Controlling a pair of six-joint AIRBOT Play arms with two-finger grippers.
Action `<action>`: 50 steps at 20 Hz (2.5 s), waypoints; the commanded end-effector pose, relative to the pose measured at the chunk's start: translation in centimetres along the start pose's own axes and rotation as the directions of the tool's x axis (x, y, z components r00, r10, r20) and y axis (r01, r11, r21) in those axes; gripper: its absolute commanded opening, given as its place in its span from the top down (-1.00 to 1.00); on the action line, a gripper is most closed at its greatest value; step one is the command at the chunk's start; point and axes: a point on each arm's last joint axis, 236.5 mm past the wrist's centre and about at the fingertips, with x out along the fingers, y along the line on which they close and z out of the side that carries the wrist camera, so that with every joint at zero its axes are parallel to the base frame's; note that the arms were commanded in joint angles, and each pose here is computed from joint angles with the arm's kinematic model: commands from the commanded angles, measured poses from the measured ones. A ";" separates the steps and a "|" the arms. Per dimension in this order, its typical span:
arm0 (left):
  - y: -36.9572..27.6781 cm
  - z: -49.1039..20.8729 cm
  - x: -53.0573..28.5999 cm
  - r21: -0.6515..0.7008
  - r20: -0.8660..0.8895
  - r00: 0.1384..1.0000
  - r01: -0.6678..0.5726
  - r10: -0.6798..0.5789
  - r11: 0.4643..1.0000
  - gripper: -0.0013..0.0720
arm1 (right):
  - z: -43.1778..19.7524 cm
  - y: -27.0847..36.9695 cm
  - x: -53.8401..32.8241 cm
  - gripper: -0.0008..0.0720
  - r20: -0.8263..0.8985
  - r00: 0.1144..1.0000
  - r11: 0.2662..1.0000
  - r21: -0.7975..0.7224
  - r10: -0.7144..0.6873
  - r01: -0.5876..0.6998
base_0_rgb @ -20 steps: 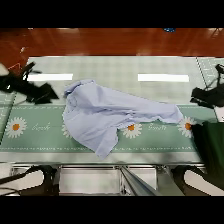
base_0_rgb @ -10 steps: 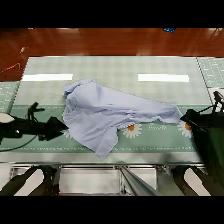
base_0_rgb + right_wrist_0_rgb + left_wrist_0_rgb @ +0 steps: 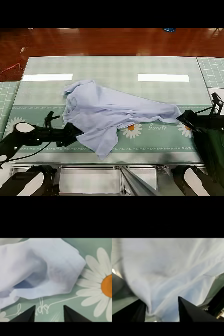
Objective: Fold the shirts.
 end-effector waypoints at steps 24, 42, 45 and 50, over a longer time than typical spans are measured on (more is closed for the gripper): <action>-6.1 4.7 -1.1 0.200 0.131 0.986 0.075 -0.102 0.977 0.90 | 4.2 0.4 7.1 0.16 -0.014 0.971 0.935 0.275 0.237 -0.225; -40.3 0.3 -49.7 0.857 0.514 0.358 -0.226 -0.779 0.462 0.90 | 11.7 27.6 -42.6 0.93 0.623 0.567 0.759 -0.651 0.539 -0.006; -38.9 -4.0 -50.3 0.834 0.544 0.381 -0.339 -0.747 0.435 0.90 | 7.0 26.3 -45.4 0.93 0.682 0.547 0.761 -0.637 0.486 0.118; -35.7 -9.0 -51.7 0.677 0.696 0.282 -0.564 -0.661 0.472 0.90 | 1.4 22.5 -48.4 0.93 0.791 0.497 0.812 -0.526 0.356 0.254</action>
